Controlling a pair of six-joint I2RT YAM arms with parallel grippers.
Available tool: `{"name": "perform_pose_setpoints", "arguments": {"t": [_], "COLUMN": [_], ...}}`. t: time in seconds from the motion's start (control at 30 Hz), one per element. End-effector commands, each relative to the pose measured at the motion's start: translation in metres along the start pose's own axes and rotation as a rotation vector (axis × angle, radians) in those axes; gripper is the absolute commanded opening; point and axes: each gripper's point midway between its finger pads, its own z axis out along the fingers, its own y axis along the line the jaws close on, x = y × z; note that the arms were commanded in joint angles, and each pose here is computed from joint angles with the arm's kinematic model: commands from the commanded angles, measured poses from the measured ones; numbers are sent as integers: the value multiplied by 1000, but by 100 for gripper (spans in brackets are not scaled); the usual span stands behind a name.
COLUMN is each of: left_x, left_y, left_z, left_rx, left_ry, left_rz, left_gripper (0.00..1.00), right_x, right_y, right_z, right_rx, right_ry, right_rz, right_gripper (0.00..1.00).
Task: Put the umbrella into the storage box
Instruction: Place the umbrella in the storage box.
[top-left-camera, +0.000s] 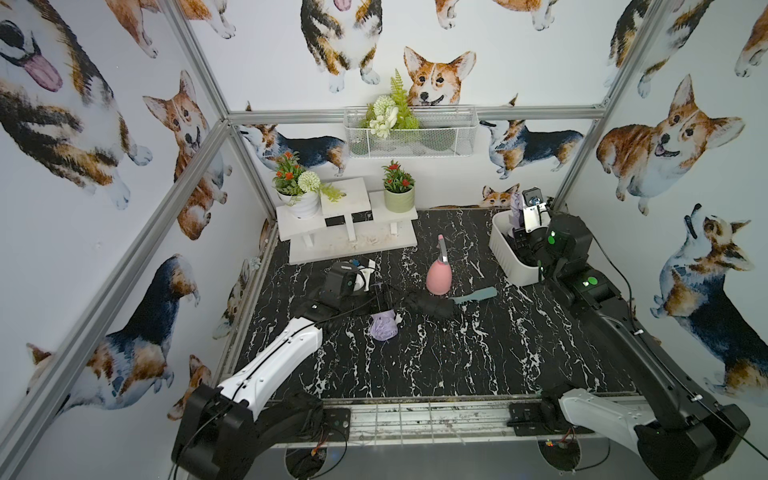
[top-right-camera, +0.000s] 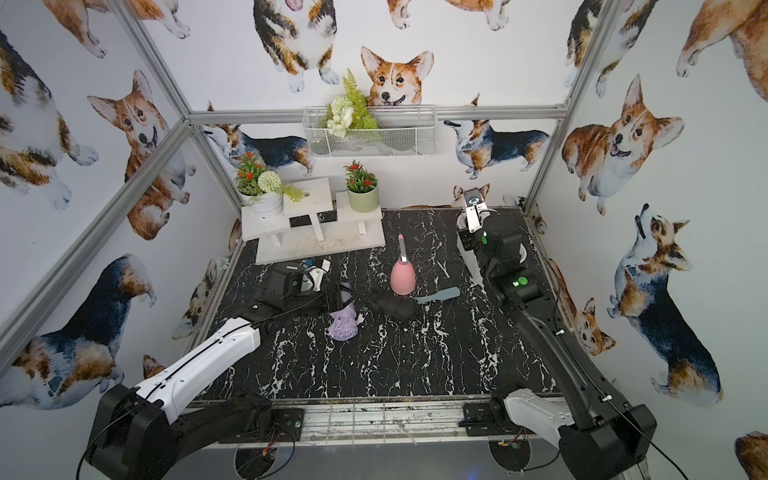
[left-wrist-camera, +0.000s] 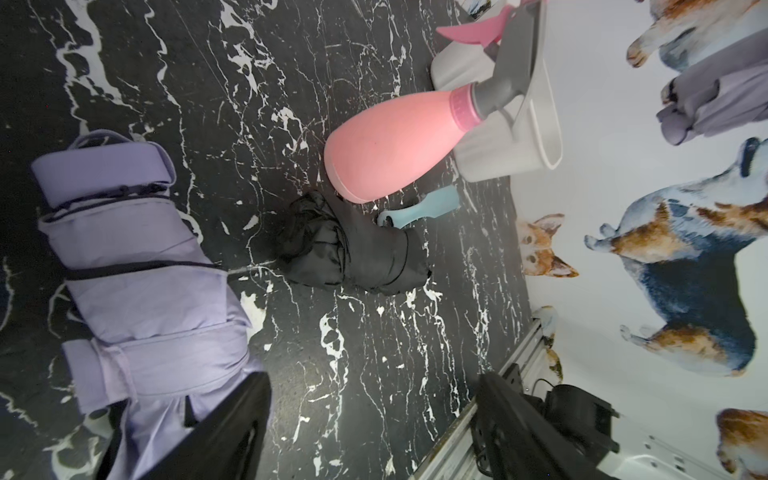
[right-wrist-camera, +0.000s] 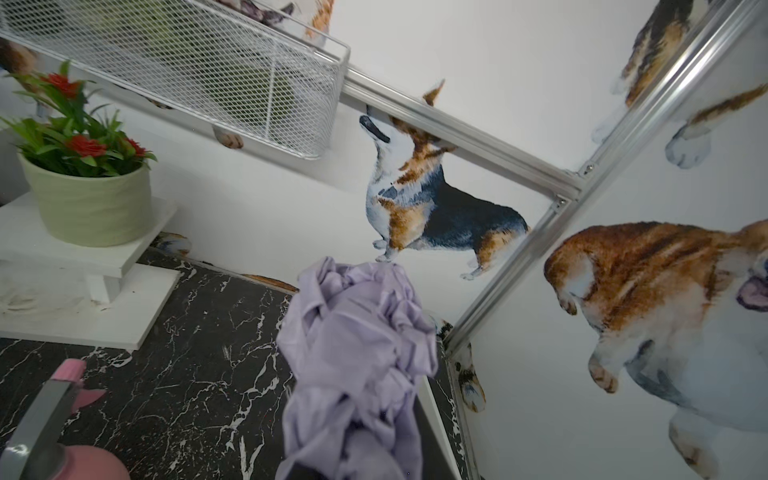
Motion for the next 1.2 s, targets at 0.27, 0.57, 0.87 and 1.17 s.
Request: {"name": "perform_pose_setpoints", "arguments": {"t": [0.27,0.57,0.87,1.17], "left_x": [10,15,17,16], "left_y": [-5,-11,-5,-8], "left_z": [15,25,26,31], "left_rx": [-101,-95,-132,-143], "left_ry": [5,32,48,72], "left_rz": [162,198,250,341], "left_gripper": [84,84,84,86], "right_x": [77,142,184,171], "right_y": [-16,-9,8,-5], "right_z": [92,134,147,130], "right_rx": [-61,-122,-213,-202], "right_ry": [341,559,697,609], "right_rz": [-11,9,56,222], "right_gripper": [0,2,39,62]}}
